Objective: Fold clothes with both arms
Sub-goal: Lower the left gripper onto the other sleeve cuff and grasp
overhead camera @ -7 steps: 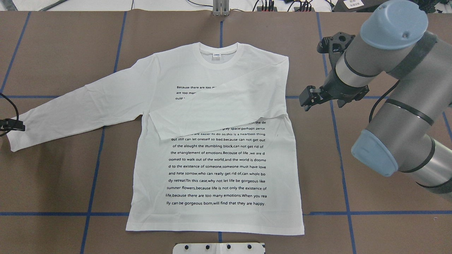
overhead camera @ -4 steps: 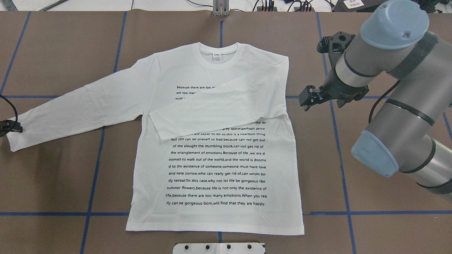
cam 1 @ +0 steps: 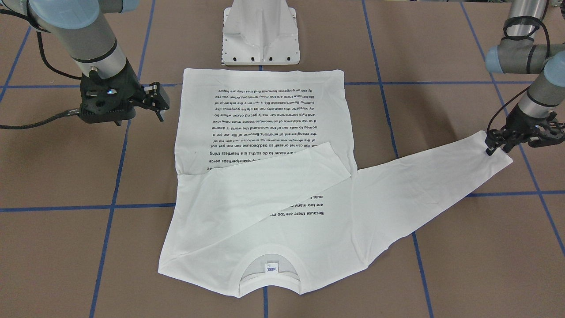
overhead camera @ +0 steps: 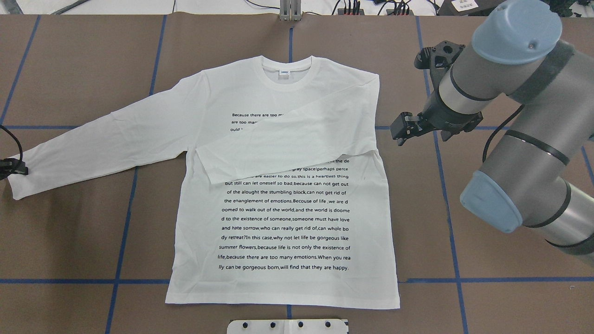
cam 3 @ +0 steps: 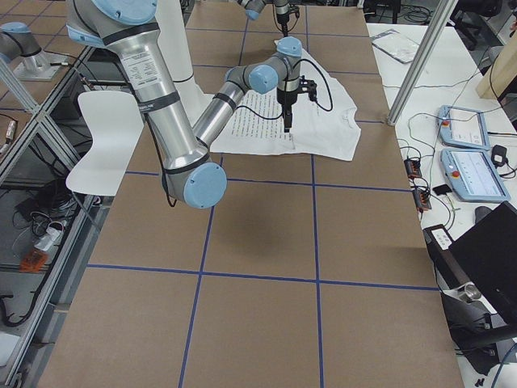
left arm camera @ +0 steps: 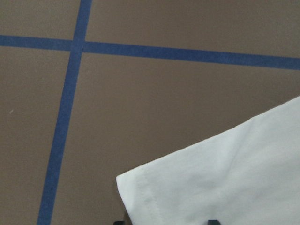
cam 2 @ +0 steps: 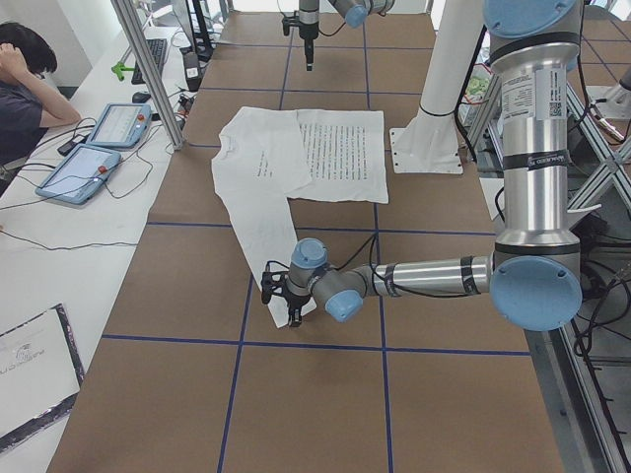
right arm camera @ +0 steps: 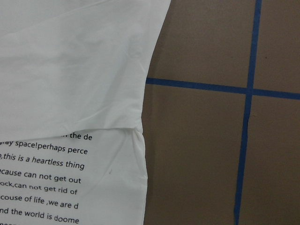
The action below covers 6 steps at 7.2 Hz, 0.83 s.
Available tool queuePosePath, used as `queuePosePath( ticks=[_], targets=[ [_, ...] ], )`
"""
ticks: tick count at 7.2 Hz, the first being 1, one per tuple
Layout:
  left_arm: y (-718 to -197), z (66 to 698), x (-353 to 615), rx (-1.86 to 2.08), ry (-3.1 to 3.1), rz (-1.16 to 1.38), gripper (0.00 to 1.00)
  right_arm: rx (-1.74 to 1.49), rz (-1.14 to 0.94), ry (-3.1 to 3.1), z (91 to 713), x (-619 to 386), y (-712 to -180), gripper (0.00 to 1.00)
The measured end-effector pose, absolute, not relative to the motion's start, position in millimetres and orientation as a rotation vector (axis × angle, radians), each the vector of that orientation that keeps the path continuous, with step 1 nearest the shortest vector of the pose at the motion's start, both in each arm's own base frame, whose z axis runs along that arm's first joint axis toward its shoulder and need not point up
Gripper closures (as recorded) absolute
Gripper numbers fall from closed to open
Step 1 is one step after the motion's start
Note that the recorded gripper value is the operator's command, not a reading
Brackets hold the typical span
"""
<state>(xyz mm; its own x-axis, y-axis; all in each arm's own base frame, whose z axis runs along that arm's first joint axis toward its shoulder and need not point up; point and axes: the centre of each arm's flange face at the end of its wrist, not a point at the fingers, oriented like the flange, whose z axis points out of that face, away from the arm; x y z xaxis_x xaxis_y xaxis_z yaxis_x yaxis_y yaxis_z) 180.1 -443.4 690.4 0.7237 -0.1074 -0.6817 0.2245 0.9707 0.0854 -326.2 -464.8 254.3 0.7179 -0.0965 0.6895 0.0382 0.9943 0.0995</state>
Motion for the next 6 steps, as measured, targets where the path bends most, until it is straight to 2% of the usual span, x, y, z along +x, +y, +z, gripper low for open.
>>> queuePosePath(
  ticks=[6],
  targets=[
    [-443.5, 687.5, 178.8, 0.169, 0.742, -0.186, 0.43, 0.08, -0.073, -0.761, 256.6, -327.3, -466.6, 0.0]
  ],
)
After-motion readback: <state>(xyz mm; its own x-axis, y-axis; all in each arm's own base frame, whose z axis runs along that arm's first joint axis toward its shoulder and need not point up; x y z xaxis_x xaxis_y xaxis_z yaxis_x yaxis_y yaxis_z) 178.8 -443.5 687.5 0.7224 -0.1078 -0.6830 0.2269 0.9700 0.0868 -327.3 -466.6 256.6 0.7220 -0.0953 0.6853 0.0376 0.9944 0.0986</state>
